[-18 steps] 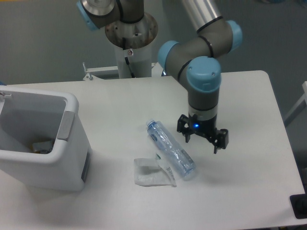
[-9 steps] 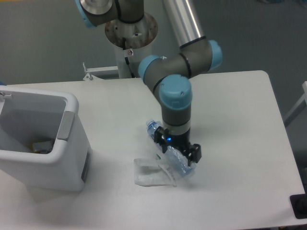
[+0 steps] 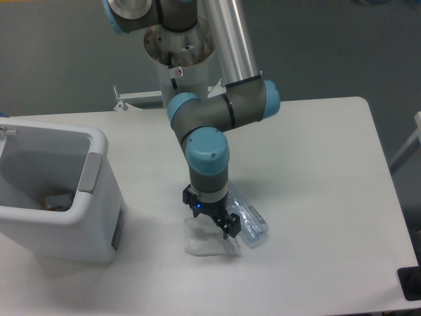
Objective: Place the trash in the trash can
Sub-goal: 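Lower the gripper and grasp the white tissue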
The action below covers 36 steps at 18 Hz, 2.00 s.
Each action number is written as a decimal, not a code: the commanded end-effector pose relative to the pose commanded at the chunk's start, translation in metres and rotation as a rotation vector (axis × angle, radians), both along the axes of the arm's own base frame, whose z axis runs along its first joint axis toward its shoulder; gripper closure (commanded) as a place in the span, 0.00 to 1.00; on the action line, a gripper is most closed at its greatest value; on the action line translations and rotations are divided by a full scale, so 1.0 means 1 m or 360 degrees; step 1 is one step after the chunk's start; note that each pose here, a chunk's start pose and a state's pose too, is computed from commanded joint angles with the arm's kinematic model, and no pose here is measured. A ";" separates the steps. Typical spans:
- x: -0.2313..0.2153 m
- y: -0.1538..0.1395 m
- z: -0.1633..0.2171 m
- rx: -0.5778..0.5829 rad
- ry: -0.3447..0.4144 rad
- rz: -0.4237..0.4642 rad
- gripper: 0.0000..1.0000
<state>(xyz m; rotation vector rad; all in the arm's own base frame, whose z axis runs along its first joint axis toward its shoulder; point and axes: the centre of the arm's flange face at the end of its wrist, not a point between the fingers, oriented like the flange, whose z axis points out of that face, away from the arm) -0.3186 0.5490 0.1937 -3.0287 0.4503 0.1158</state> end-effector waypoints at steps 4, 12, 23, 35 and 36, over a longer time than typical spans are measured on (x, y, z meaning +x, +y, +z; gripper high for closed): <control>0.001 0.000 0.000 0.0000 -0.0007 0.0002 0.80; -0.001 0.001 0.024 0.0053 0.0011 0.0109 1.00; -0.026 0.043 0.136 0.0532 -0.0077 0.0490 1.00; 0.012 0.029 0.318 0.1087 -0.0263 0.0518 1.00; 0.016 0.027 0.328 0.1111 -0.0265 0.0516 1.00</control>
